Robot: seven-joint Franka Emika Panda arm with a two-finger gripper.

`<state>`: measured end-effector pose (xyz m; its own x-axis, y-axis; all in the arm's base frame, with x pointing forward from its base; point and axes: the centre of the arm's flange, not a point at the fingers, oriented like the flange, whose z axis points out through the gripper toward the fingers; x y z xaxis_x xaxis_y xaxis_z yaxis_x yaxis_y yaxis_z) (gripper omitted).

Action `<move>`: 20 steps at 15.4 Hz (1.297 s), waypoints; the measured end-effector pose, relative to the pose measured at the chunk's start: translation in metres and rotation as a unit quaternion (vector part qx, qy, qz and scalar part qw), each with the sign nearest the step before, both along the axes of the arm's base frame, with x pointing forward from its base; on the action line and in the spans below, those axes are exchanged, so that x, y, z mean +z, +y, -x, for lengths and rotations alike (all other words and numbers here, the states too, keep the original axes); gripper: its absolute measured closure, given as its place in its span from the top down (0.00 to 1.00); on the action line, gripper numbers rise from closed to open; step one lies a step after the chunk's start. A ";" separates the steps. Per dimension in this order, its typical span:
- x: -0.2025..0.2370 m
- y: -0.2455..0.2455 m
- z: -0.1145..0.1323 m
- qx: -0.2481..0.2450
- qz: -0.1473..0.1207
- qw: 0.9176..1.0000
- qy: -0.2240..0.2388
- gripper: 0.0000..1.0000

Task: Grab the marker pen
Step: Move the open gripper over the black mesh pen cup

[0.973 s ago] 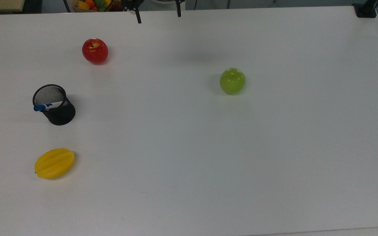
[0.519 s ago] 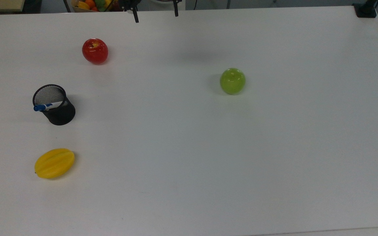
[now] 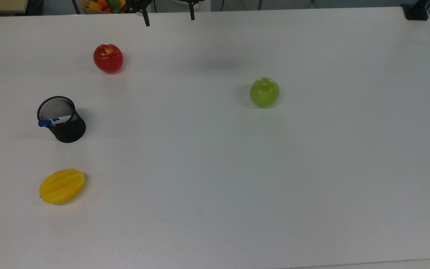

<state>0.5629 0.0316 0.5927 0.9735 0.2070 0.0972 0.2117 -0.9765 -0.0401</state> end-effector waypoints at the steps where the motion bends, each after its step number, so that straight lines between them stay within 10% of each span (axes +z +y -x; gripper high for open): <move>1: 0.001 -0.002 0.000 -0.002 0.000 1.000 -0.001 1.00; 10: 0.033 -0.092 -0.003 -0.081 0.003 0.996 -0.037 1.00; 20: -0.005 -0.203 -0.037 -0.191 0.039 0.974 -0.117 0.98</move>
<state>0.6001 -0.1715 0.5878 0.9343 -0.1505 0.3233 -0.1736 -0.9838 0.0438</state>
